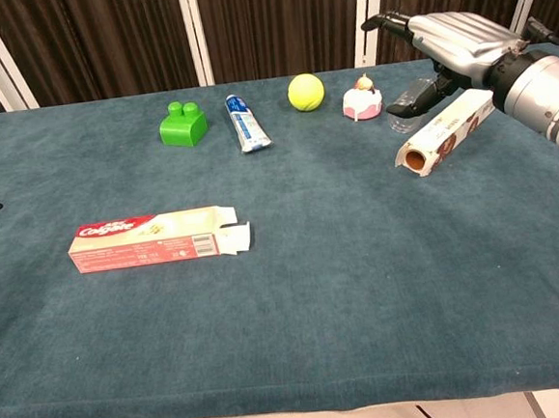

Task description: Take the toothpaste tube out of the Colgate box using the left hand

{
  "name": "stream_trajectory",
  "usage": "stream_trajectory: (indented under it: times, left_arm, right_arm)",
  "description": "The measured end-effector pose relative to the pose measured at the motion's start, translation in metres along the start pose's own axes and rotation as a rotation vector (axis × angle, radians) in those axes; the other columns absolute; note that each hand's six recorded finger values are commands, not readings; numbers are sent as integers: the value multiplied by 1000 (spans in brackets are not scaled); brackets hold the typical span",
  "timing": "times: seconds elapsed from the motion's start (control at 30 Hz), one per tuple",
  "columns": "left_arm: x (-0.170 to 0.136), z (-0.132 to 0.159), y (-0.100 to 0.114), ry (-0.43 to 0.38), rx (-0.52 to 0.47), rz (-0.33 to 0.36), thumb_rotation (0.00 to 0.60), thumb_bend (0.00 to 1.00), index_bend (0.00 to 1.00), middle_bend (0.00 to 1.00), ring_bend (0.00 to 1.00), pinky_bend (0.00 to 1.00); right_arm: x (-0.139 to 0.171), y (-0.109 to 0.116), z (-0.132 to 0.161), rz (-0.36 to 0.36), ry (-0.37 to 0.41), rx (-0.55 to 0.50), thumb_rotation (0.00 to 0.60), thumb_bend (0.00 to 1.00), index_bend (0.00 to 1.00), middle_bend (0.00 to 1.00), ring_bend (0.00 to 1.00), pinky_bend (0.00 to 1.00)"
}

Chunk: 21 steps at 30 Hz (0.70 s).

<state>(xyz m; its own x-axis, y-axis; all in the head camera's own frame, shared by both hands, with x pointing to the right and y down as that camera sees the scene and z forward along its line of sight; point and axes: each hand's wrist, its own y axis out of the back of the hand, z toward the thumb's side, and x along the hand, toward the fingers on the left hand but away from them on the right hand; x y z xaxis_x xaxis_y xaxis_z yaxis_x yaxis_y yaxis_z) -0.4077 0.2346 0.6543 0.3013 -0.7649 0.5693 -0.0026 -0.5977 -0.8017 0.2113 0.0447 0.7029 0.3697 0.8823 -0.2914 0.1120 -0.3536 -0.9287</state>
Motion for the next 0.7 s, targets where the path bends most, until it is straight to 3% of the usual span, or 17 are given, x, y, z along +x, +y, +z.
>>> stream_trajectory:
  times: [0.7]
  left_arm:
    - [2, 2, 1, 4, -4, -1, 600, 312, 114, 110, 123, 432]
  right_arm:
    - [14, 6, -7, -23, 18, 9, 600, 196, 125, 64, 76, 210]
